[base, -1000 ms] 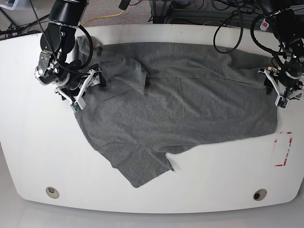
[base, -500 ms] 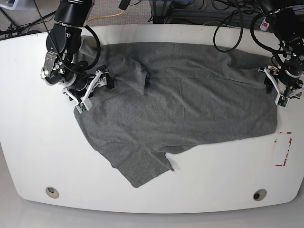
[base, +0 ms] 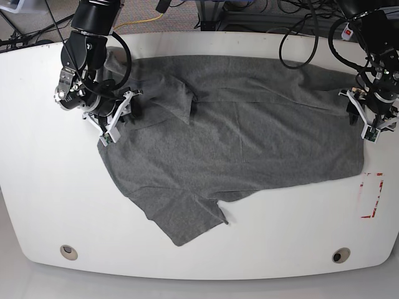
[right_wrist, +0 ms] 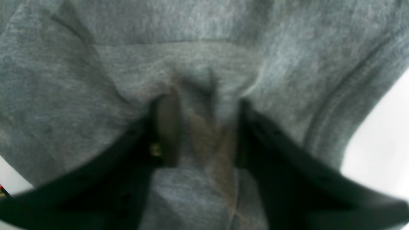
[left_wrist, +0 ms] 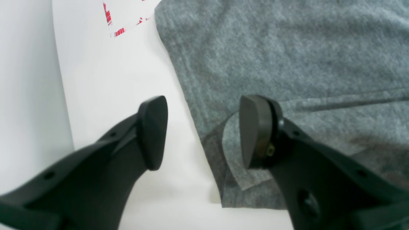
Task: Fold the T-shirt properly
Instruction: 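Grasp the shirt edges near the collar with both grippers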
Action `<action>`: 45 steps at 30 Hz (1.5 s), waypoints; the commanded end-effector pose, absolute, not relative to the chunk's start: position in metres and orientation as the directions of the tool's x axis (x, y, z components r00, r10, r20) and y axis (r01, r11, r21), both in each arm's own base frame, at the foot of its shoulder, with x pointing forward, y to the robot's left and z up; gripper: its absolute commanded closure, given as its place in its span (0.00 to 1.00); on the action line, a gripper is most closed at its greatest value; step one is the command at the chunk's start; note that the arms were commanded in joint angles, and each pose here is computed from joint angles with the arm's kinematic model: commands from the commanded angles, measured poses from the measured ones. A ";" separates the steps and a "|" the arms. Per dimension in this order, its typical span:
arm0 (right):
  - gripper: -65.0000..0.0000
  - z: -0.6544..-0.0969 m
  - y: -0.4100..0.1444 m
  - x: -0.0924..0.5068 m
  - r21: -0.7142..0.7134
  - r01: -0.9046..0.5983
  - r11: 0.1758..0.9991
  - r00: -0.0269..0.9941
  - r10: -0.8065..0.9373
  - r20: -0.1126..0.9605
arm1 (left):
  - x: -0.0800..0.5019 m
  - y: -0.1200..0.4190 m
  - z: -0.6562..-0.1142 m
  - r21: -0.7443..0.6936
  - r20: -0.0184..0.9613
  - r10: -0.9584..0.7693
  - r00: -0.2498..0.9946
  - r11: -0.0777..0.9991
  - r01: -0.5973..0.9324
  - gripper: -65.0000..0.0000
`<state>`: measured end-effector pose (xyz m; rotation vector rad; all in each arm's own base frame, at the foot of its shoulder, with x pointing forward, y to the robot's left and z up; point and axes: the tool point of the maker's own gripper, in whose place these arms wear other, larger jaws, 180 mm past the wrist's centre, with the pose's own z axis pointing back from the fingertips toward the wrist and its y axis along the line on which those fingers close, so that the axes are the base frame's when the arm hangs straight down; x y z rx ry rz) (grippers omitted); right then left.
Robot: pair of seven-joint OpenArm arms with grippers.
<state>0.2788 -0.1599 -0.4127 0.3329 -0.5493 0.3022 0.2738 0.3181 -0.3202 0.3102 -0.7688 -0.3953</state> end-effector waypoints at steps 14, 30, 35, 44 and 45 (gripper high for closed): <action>0.79 -0.382 -0.162 0.296 0.166 -0.394 0.904 0.745 0.209 0.633 | 0.279 0.322 -0.308 0.435 0.624 -0.466 0.627 0.874 0.218 0.49; 1.00 -0.389 -0.162 0.288 0.175 -0.390 0.904 0.759 0.208 0.618 | 0.257 0.348 -0.307 0.309 0.587 -0.262 0.766 0.947 0.087 0.49; 1.00 -0.389 -0.162 0.287 0.175 -0.391 0.904 0.758 0.208 0.617 | 0.250 0.354 -0.302 0.252 0.607 -0.218 0.764 0.965 0.075 0.29; 1.00 -0.389 -0.162 0.287 0.175 -0.391 0.904 0.759 0.209 0.617 | 0.242 0.354 -0.321 0.199 0.585 -0.176 0.792 0.977 0.071 0.25; 1.00 -0.389 -0.162 0.287 0.175 -0.391 0.904 0.759 0.209 0.617 | 0.241 0.355 -0.323 0.193 0.582 -0.171 0.795 0.979 0.069 0.25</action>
